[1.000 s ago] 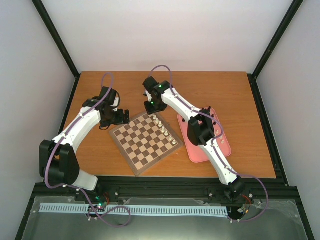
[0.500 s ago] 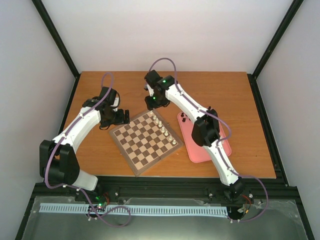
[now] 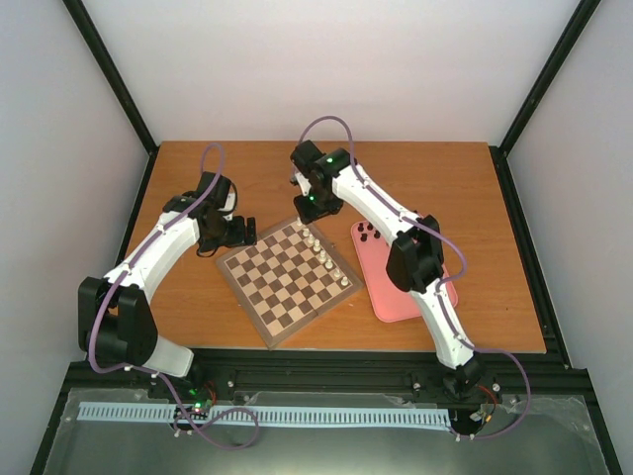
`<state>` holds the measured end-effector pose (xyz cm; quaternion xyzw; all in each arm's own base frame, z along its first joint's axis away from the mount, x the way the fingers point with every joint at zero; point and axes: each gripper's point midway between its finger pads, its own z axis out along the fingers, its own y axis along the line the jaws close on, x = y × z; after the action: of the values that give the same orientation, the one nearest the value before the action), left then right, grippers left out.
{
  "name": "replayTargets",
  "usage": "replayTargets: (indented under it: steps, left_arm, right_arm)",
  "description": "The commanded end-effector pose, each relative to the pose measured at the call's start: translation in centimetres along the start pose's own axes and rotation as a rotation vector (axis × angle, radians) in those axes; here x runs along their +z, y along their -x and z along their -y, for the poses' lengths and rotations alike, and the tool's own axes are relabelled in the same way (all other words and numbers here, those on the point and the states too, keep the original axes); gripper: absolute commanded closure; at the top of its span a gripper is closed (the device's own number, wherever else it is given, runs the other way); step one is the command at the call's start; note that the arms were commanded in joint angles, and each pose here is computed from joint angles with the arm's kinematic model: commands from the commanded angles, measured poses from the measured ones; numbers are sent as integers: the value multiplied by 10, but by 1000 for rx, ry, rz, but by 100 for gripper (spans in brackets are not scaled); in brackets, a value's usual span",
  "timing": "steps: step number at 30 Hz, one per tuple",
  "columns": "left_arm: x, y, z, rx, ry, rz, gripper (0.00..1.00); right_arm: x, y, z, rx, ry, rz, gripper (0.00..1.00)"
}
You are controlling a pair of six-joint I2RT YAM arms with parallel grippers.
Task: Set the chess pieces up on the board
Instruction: Pick up the chess piece from the storage box.
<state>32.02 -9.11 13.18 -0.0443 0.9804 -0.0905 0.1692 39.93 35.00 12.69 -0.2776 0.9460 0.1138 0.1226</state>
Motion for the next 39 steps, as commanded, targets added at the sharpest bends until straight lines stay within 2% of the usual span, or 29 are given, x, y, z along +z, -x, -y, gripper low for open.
replayTargets:
  steps: [1,7,12,14,16,18,22,27,33,34,39]
  left_arm:
    - [4,1,3,20,-5,0,0]
    - [0,3,4,23,-8,8,0]
    - [-5,6,4,25,-7,19,0]
    - [-6,7,5,25,-10,24,0]
    - [-7,7,5,25,-11,26,0]
    - [-7,7,6,25,-13,28,0]
    - [-7,7,8,25,-25,24,0]
    - [-6,7,8,24,-27,23,0]
    - [-4,6,7,21,-22,14,0]
    - [-4,6,7,21,-21,16,0]
    - [-2,4,6,21,-17,8,0]
  right_arm:
    - [-20,-10,0,-14,-18,-9,56]
    - [-63,9,18,55,-93,141,49]
    - [-98,1,52,145,-173,186,28]
    - [-107,-15,69,184,-213,170,14]
    - [-115,-33,85,234,-236,151,4]
    - [-117,-57,100,300,-233,117,0]
    - [-115,-108,122,436,-202,63,0]
    - [-111,-162,139,500,-269,-24,1]
    - [-82,-216,152,583,-247,-131,33]
    - [-77,-221,153,595,-237,-137,37]
    - [-55,-231,161,606,-222,-176,39]
